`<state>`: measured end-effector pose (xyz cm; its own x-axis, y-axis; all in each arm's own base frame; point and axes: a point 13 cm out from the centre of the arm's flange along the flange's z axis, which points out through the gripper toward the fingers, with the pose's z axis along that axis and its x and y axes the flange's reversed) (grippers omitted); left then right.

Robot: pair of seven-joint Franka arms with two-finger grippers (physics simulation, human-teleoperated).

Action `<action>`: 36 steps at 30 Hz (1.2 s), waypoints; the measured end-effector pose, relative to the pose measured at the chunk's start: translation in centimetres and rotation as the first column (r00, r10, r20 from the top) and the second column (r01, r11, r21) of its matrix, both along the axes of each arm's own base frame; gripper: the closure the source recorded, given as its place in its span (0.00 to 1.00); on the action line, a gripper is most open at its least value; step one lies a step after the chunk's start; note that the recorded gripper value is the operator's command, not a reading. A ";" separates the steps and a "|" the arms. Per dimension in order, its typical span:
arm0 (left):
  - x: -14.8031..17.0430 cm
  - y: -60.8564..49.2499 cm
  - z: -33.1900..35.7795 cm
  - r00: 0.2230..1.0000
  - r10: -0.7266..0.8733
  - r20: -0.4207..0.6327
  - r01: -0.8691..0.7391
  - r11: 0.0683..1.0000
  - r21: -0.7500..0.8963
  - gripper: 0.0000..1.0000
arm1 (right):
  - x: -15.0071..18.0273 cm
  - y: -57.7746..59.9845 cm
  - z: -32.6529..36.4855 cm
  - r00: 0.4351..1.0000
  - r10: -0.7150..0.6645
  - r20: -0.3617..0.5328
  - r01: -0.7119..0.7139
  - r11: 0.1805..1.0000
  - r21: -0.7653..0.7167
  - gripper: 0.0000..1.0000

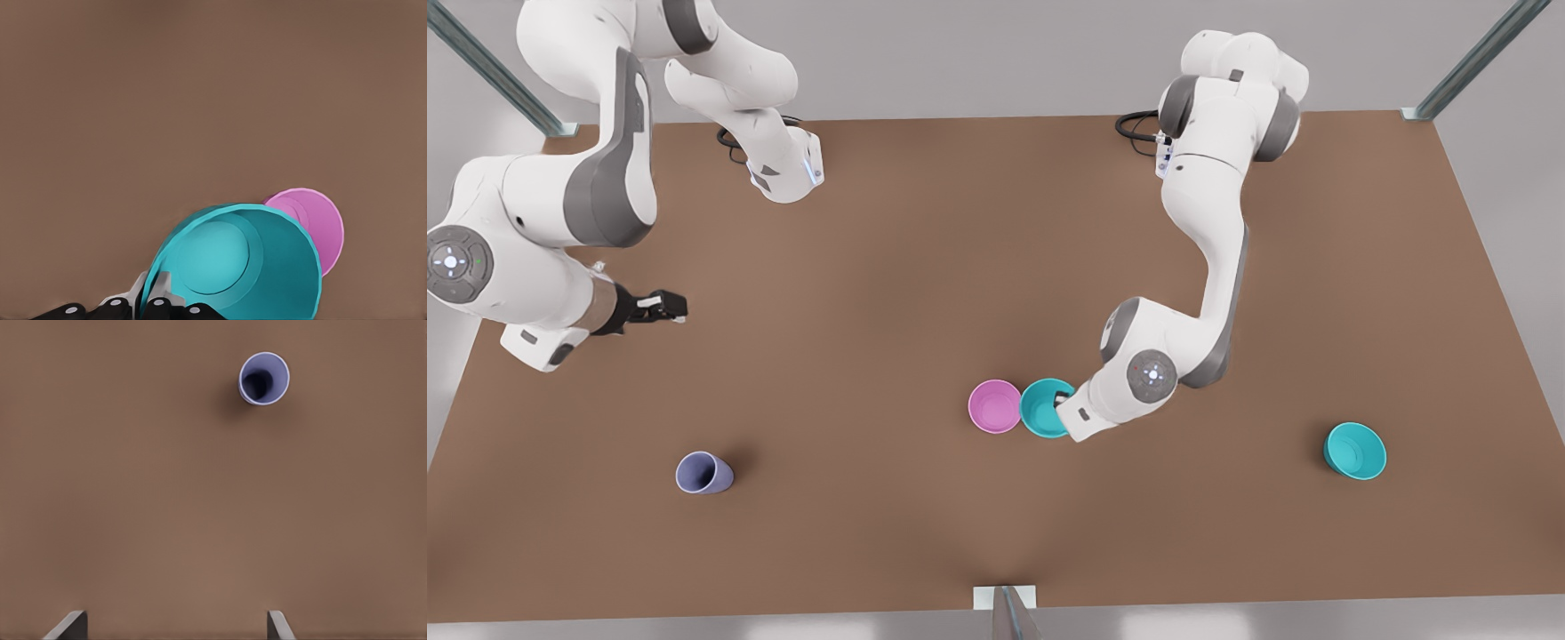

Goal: Stack the blue bowl on the pink bowl

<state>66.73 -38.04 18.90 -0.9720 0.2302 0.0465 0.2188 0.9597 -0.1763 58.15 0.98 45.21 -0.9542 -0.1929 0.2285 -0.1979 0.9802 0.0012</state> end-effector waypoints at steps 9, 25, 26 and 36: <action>-4.1 -6.5 -3.9 0.974 0.209 -0.083 -0.206 0.978 0.043 0.79 | 0.1 -0.2 -0.6 1.000 0.022 -0.010 -0.022 1.000 0.011 0.00; -4.6 -9.9 -6.0 0.877 0.470 -0.096 -0.469 0.882 0.043 0.79 | 0.4 0.0 -1.5 0.999 0.049 -0.022 -0.049 0.999 0.019 0.00; -4.6 -9.9 -6.0 0.871 0.481 -0.097 -0.479 0.877 0.045 0.79 | 0.4 0.0 -1.6 0.998 0.050 -0.022 -0.050 0.999 0.019 0.00; -5.6 -10.1 -6.8 0.818 0.562 -0.126 -0.556 0.827 0.077 0.79 | 0.5 0.0 -1.8 0.998 0.057 -0.024 -0.056 0.998 0.021 0.00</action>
<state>61.16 -48.17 12.07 -0.9160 -0.3551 0.1865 -0.3811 0.9155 -0.1287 58.61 1.03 43.45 -0.9357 -0.2514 0.2475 -0.2527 0.9672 0.0271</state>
